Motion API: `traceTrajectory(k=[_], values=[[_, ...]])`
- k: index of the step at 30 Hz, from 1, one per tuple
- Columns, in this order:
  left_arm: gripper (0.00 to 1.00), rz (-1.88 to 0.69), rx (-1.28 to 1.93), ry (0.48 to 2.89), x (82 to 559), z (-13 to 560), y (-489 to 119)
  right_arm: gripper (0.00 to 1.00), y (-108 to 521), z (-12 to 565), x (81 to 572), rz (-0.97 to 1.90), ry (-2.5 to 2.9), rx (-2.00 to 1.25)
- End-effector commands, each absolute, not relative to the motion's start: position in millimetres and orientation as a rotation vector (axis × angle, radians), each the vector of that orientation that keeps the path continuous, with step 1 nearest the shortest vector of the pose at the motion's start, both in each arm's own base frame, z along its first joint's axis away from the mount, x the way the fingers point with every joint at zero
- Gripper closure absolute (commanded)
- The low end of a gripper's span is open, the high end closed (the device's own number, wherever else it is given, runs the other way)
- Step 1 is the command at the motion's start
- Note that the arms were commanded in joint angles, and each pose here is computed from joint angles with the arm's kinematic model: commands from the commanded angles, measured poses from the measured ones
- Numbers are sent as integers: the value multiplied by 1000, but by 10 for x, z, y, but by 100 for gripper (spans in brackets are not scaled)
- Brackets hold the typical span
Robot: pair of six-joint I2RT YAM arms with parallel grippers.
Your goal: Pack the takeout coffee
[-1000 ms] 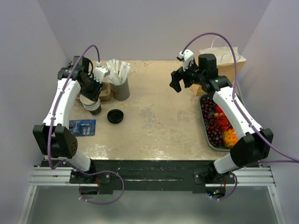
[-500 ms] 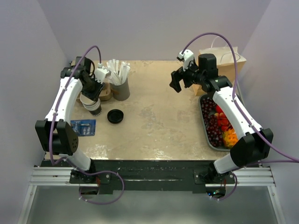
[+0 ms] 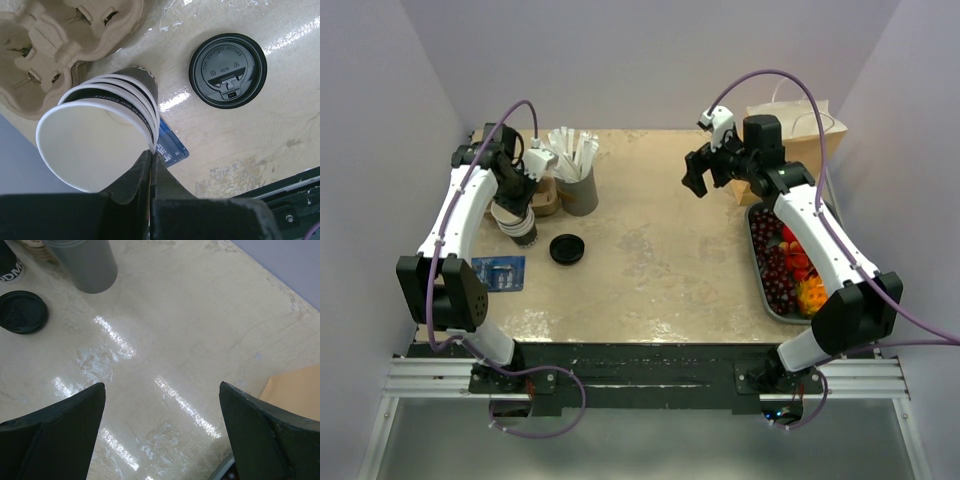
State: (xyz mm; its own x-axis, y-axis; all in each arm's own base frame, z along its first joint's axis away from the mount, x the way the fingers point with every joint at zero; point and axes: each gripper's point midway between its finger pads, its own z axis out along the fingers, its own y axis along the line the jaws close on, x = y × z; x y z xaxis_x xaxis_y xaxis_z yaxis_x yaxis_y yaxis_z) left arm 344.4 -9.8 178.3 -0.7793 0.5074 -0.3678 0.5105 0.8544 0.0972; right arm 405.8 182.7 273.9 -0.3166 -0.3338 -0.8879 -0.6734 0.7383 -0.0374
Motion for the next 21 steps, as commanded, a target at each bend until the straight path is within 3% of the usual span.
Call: traceTrajectory(k=[1,9,21], values=[[100,26,758,2581,3523,2011,-88,2,1903,2883,4101,446,1873,-766],[100,150,800,2527,3555,2403,51,2,1933,2868,4153,459,1882,-763],[100,196,839,2523,3483,2498,82,2,2006,2864,4222,492,1883,-762]])
